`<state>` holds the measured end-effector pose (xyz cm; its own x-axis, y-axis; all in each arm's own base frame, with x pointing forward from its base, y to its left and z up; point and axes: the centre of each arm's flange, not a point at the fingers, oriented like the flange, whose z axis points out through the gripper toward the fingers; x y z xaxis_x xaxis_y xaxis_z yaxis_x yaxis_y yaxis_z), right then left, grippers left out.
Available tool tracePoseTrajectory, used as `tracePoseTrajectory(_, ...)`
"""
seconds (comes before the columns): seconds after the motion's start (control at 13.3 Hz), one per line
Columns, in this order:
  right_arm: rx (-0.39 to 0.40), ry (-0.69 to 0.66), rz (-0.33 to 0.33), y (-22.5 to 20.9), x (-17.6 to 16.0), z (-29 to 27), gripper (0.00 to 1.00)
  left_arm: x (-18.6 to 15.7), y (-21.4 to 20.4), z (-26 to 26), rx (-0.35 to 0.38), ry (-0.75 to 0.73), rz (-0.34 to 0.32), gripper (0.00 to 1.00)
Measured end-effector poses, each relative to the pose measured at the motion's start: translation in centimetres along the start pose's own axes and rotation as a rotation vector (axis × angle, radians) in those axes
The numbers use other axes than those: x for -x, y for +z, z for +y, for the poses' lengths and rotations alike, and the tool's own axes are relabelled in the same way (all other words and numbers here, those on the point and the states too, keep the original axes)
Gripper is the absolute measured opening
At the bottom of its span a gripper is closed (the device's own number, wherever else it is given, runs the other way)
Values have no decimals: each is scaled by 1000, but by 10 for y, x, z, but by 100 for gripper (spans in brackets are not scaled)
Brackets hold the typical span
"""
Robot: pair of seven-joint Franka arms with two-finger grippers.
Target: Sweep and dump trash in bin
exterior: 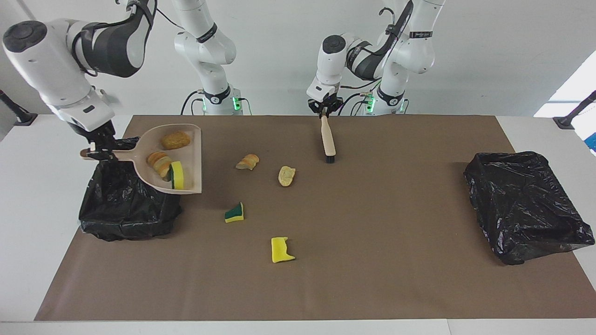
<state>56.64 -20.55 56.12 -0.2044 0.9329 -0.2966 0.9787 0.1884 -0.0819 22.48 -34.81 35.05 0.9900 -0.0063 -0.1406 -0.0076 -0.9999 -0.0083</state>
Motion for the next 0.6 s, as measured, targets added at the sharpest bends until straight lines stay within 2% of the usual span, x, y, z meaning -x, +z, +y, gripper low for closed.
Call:
tracePoseTrajectory(0.15,-19,11,-79,-1,9,-3,33,-4,1,-3,-2,2,-4,49)
tracePoseTrajectory(0.22,-35,39,-125,-2,12,-4,33,-7,1,-5,-4,1,-8,50)
tracePoseTrajectory(0.3,-46,78,-170,-4,14,-4,33,-11,1,-7,-5,1,-11,58)
tracePoseTrajectory(0.45,-54,166,-249,-8,12,-1,33,-27,-9,-5,3,0,-13,80)
tracePoseTrajectory(0.6,-52,217,-316,-13,-1,4,33,-60,-38,-5,5,17,21,100)
